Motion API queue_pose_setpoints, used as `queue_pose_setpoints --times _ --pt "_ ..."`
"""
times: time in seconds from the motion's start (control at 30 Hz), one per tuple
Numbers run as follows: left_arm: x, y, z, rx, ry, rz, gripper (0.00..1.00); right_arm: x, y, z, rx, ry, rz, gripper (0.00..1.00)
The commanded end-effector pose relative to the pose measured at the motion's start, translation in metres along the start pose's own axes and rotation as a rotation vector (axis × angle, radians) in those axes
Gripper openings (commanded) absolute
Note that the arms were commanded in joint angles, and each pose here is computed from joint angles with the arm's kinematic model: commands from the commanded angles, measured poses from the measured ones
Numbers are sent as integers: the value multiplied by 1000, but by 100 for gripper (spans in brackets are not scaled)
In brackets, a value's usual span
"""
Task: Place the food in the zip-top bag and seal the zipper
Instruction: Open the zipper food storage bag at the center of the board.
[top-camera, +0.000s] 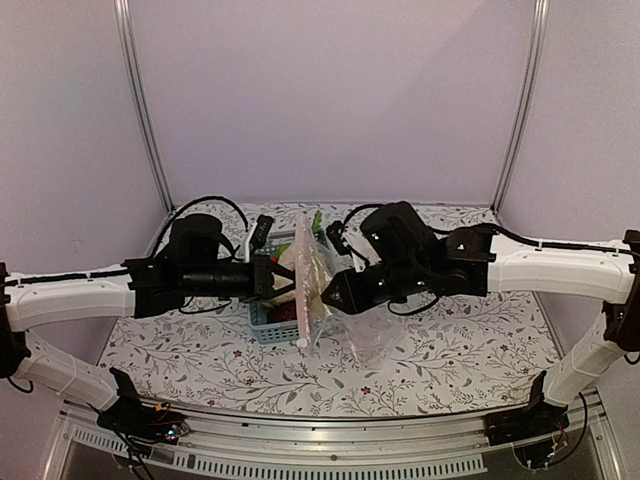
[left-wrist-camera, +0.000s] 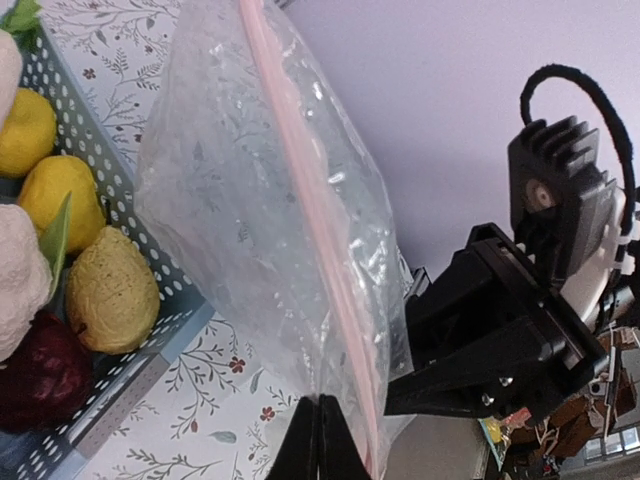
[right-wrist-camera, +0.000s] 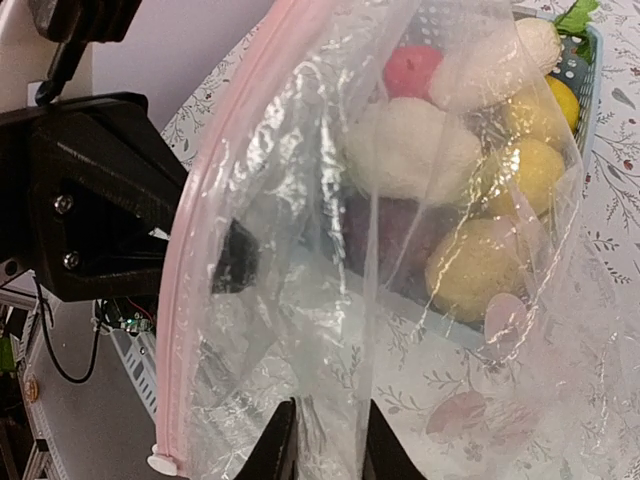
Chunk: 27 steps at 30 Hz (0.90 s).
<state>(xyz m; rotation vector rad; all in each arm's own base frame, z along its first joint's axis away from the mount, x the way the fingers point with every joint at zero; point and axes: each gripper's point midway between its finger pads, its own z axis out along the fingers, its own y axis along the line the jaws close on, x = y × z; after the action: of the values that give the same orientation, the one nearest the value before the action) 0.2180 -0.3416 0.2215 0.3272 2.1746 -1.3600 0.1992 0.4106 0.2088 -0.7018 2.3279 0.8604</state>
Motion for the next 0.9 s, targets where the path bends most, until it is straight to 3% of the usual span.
queue_pose_setpoints --times 0.0,0.17,0.87 --pt "-3 22 -9 -84 -34 -47 0 -11 -5 -19 43 -67 16 18" --pt "-5 26 -14 -71 -56 -69 0 -10 -4 -30 18 -89 27 0" --pt "-7 48 -32 -133 -115 -117 0 -9 -47 -60 68 -190 190 0"
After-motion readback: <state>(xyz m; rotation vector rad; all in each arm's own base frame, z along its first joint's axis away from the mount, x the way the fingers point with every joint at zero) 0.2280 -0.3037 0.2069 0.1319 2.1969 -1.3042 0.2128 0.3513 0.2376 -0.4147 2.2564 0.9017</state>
